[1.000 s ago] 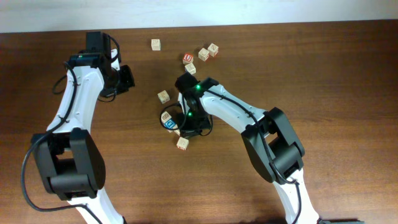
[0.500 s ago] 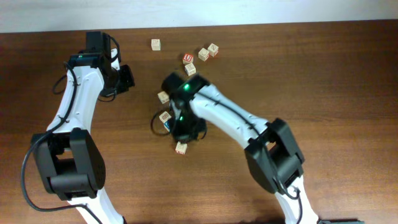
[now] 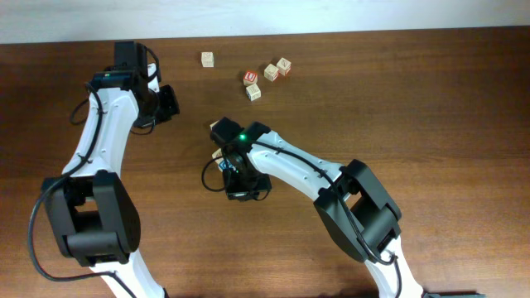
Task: Rotate 4 blocks
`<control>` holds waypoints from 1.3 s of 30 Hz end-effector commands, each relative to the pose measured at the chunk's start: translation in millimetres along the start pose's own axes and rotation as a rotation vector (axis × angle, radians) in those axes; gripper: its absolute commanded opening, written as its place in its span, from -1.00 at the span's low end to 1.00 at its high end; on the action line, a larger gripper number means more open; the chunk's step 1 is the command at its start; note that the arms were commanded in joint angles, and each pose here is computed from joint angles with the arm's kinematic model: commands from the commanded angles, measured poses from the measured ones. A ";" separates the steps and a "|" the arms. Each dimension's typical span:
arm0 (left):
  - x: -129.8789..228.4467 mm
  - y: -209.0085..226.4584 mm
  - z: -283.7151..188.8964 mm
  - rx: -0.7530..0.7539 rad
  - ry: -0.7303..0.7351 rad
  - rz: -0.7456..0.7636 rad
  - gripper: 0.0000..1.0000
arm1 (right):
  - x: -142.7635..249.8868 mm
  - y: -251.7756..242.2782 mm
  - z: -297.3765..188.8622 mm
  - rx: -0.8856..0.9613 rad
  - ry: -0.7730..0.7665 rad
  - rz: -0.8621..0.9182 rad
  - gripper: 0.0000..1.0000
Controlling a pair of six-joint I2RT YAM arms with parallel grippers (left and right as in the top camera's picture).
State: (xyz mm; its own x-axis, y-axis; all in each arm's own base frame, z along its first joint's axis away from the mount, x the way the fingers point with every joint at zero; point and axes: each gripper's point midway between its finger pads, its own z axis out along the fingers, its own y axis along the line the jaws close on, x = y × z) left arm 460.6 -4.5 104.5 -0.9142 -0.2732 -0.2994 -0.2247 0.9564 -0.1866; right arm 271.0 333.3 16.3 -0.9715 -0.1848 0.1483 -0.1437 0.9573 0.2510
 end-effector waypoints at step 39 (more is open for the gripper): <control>-15.6 33.0 -4.1 -0.084 -0.057 -0.027 -1.00 | -70.6 36.5 -0.9 -0.027 -0.294 -0.178 -0.91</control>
State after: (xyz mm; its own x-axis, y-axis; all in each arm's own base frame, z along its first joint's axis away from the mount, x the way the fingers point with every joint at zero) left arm 468.1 28.0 106.7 -0.8836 -0.3134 -0.3479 -0.2843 0.9495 -0.1332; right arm 323.3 383.9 18.9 -0.9432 -0.2951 -0.1529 -0.3294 0.8912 0.3119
